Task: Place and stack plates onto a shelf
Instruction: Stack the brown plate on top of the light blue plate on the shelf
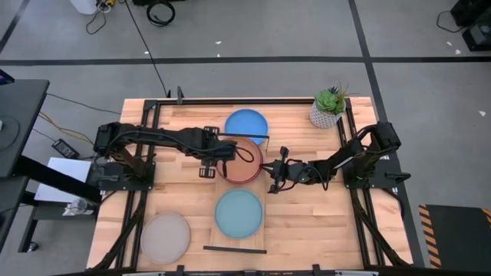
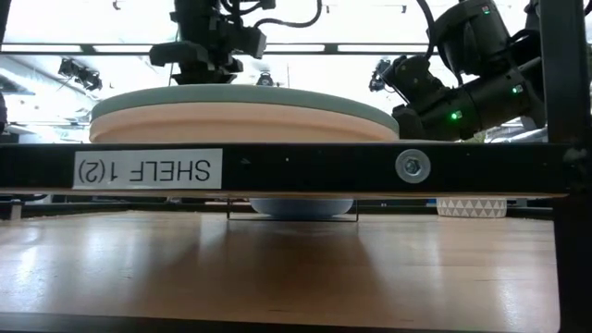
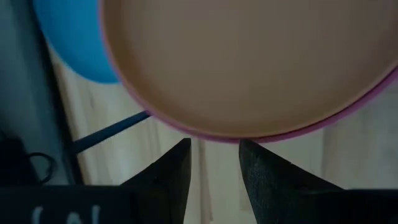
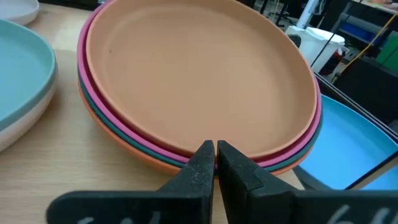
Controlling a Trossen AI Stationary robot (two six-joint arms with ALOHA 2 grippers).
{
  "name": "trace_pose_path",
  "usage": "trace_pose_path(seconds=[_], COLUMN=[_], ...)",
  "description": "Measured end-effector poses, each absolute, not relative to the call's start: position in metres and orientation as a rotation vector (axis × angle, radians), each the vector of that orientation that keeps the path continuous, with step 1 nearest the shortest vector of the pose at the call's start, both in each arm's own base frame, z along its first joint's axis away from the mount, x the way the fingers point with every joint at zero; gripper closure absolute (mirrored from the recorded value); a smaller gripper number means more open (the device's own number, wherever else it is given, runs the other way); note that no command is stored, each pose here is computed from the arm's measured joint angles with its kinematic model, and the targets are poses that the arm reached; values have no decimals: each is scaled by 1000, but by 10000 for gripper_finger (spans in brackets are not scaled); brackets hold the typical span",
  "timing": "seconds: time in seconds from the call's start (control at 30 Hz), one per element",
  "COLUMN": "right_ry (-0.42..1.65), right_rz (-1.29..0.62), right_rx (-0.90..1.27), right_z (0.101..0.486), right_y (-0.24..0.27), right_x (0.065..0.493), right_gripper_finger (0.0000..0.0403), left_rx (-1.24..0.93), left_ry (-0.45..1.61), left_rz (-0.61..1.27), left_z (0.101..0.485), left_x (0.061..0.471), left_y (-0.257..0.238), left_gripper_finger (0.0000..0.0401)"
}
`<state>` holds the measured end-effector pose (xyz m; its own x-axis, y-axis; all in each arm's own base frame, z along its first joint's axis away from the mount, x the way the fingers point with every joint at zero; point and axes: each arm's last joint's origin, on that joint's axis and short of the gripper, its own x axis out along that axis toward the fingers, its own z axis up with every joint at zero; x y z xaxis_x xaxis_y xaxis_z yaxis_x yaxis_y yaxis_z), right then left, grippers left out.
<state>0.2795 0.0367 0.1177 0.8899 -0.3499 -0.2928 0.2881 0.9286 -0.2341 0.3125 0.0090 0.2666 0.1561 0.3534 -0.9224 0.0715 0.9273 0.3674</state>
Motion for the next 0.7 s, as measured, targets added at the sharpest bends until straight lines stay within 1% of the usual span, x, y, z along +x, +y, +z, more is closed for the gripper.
trace_pose_path(seconds=[0.17,0.33,0.7], right_ry=[325,321,317], right_rz=[-332,-332,-332], right_rx=[-194,-194,-190], right_z=[119,119,120], right_y=[37,37,37], right_x=[280,280,280], right_gripper_finger=[377,377,377], left_rx=[384,303,333], left_ry=[1398,1422,1447], left_rz=[210,139,178], left_z=[270,263,257], left_x=[310,314,317], left_y=[8,5,6], left_gripper_finger=[259,259,259])
